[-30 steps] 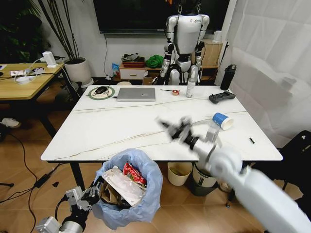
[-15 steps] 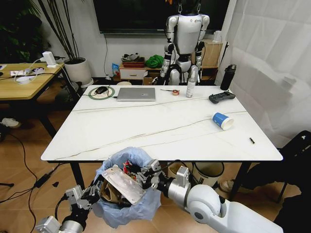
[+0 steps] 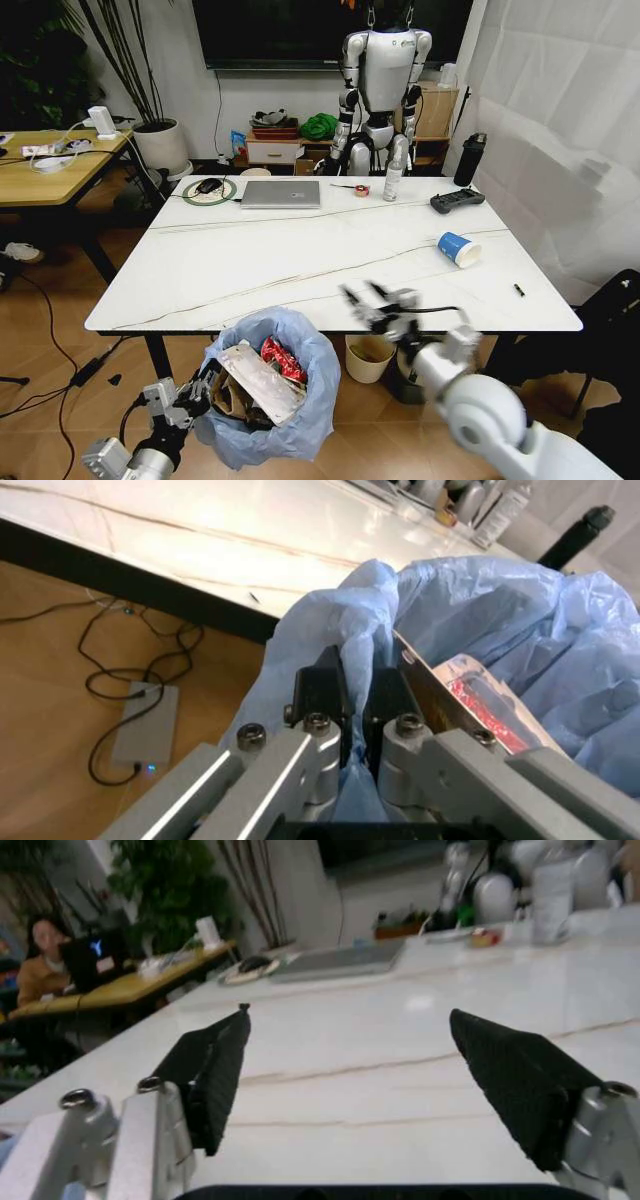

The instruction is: Pick up the trash bin and place the trash from the table into it.

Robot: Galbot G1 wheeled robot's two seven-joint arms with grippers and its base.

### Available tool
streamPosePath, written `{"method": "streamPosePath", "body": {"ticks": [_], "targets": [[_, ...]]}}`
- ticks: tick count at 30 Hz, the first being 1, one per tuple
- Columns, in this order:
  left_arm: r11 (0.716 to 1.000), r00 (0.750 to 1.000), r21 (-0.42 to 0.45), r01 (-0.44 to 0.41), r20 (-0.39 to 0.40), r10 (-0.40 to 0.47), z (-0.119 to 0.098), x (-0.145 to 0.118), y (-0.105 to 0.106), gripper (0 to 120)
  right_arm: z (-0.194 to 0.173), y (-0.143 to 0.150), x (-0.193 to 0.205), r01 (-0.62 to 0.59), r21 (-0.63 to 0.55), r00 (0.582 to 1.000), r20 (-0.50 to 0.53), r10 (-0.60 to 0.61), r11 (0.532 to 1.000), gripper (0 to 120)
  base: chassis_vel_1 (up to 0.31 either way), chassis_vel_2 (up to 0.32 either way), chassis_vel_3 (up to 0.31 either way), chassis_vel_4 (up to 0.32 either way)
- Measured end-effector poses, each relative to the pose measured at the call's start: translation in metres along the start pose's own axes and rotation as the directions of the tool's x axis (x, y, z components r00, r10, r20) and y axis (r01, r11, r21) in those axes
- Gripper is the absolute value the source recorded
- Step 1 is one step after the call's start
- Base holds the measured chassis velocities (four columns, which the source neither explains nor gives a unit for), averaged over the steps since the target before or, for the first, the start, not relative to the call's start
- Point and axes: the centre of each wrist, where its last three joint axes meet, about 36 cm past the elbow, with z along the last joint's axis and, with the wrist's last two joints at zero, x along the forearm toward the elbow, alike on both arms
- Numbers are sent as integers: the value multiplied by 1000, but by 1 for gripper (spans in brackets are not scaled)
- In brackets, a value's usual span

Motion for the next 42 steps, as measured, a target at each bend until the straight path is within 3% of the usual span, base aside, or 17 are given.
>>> {"method": "streamPosePath", "body": {"ticks": [3, 10, 21, 42], "targets": [[1000, 1000, -10, -11, -30, 11, 3, 0, 3, 0, 12, -32, 27, -64, 95, 997, 49, 59, 993, 93, 0, 0, 0, 0], [999, 998, -23, -33, -55, 32, 7, 0, 4, 0, 40, -56, 74, -142, 144, 988, 75, 133, 979, 100, 0, 0, 0, 0], [1000, 997, -12, -18, -72, 18, 36, 3, 14, 0, 105, -43, 96, -272, 73, 951, 173, 257, 959, 100, 0, 0, 0, 0], [1000, 998, 17, -11, -61, 12, 44, 5, 19, 0, 135, -24, 85, -277, -28, 942, 188, 277, 961, 100, 0, 0, 0, 0]]}}
